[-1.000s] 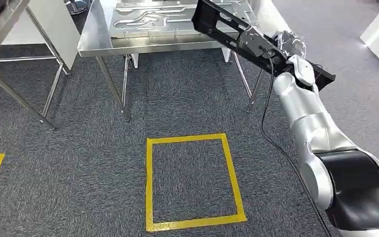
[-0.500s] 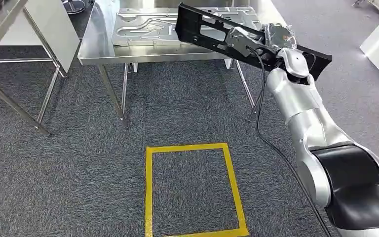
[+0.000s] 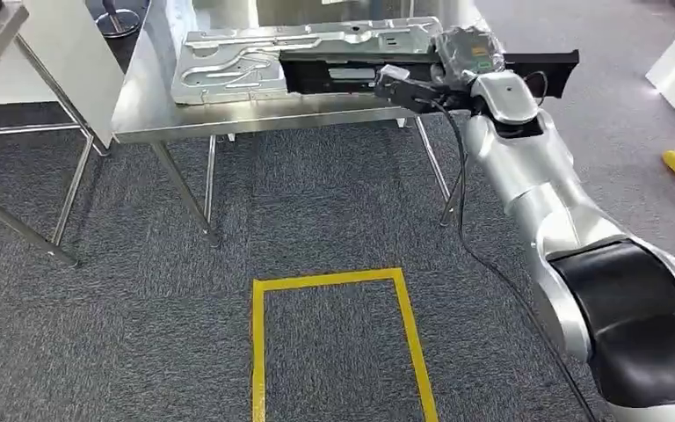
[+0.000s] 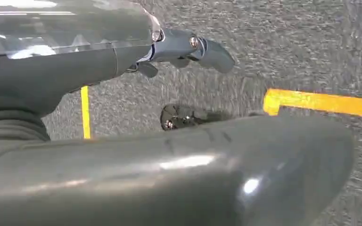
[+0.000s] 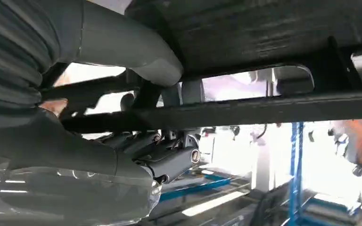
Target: Take the parts from the cabinet and place them on the table.
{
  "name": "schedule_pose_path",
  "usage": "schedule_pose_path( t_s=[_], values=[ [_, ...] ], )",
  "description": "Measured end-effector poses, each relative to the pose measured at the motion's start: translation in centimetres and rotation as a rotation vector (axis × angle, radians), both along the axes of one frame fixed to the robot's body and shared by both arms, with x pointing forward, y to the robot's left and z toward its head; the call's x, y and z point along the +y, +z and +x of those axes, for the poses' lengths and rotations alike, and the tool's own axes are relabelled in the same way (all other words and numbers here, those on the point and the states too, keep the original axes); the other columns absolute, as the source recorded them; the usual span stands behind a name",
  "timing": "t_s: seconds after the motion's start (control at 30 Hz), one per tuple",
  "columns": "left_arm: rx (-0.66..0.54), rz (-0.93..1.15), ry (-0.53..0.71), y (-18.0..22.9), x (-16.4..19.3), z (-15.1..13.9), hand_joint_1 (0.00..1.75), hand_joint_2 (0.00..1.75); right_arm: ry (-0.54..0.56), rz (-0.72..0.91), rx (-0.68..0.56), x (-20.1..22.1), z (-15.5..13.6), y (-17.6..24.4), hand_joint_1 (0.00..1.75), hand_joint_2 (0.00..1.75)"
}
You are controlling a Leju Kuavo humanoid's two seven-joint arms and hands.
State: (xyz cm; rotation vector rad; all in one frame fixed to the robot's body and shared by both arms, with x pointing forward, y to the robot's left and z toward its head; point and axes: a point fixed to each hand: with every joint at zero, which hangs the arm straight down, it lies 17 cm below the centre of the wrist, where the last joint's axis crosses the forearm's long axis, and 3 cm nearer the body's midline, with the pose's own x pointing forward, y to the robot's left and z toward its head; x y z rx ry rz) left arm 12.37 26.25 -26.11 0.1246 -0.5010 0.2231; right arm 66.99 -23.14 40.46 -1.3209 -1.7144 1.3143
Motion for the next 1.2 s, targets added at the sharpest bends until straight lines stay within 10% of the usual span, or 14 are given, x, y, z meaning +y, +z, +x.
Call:
schedule_pose_path(
  t_s=[1.2],
  values=[
    [0.065, 0.05, 0.132, -0.6, 3.1, -1.9, 0.0, 0.0, 0.092, -0.09, -0.017, 11.0, -1.4, -2.1, 1.75, 1.75]
  ],
)
